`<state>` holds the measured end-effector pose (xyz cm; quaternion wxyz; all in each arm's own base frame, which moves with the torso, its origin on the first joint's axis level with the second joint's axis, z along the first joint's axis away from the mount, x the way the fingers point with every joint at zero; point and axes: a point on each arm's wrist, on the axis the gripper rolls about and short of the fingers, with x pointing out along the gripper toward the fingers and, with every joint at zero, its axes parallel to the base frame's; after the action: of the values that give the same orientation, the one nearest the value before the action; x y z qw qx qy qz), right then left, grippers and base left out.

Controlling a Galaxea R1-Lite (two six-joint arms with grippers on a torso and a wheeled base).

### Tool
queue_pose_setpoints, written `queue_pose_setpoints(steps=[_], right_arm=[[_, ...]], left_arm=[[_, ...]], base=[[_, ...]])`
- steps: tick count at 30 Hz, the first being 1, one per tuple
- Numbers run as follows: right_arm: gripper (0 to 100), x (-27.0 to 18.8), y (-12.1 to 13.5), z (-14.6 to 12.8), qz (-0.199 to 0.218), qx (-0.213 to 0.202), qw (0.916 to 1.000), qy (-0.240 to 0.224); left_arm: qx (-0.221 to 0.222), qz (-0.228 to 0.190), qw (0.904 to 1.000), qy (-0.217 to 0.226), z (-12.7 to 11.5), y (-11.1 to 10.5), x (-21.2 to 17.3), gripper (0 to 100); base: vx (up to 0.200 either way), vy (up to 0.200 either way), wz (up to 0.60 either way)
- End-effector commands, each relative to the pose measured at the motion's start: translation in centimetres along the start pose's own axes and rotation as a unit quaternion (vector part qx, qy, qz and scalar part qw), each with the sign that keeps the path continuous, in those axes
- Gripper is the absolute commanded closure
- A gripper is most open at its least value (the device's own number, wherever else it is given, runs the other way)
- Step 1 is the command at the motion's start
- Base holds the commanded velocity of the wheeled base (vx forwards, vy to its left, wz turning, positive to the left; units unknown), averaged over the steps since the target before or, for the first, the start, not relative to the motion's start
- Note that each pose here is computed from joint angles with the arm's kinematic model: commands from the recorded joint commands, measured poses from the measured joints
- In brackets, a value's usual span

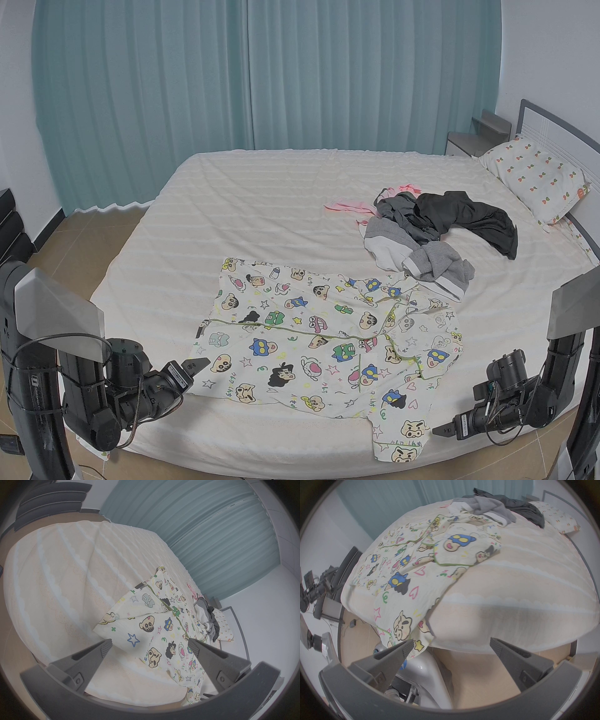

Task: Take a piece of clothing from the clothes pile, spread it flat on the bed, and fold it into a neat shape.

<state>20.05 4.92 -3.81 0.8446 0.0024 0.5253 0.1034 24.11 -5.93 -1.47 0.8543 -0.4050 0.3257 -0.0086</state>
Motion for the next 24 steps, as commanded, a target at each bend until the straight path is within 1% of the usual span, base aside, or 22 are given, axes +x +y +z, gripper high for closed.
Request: queue_pose_setpoints(steps=[1,6,12,17,18,21,24], right_arm=[[0,1.4,1.3,0.3,0.008,-0.033,0.9994,0.007],[0,2.6,2.1,0.7,-0.008,-0.054,0.9985,0.006],[0,2.9,2.7,1.1,-0.008,-0.066,0.9978,-0.003],[0,2.8,3.6,0.7,0.000,-0.084,0.9965,0.003],[100,2.8,3.8,0.7,0.002,-0.087,0.9962,0.001],[100,2.9,4.0,0.7,0.003,-0.091,0.9958,0.001],[100,3.5,3.9,0.4,-0.001,-0.091,0.9957,0.013]], left_arm=[[0.001,-0.007,1.0000,-0.005,0.1,-0.1,0.0,0],[0.000,-0.006,1.0000,-0.006,0.1,-0.1,0.0,0],[0.000,-0.004,1.0000,-0.004,0.1,0.0,0.1,0],[0.000,-0.004,1.0000,-0.004,0.1,0.0,0.1,0],[0.000,-0.004,1.0000,-0.004,0.1,0.0,0.1,0],[0.000,-0.004,1.0000,-0.004,0.1,0.0,0.1,0],[0.000,-0.004,1.0000,-0.004,0.1,0.0,0.1,0]], base=[[0.000,0.000,0.00],[0.000,0.000,0.00],[0.000,0.000,0.00],[0.000,0.000,0.00],[0.000,0.000,0.00],[0.000,0.000,0.00],[0.000,0.000,0.00]])
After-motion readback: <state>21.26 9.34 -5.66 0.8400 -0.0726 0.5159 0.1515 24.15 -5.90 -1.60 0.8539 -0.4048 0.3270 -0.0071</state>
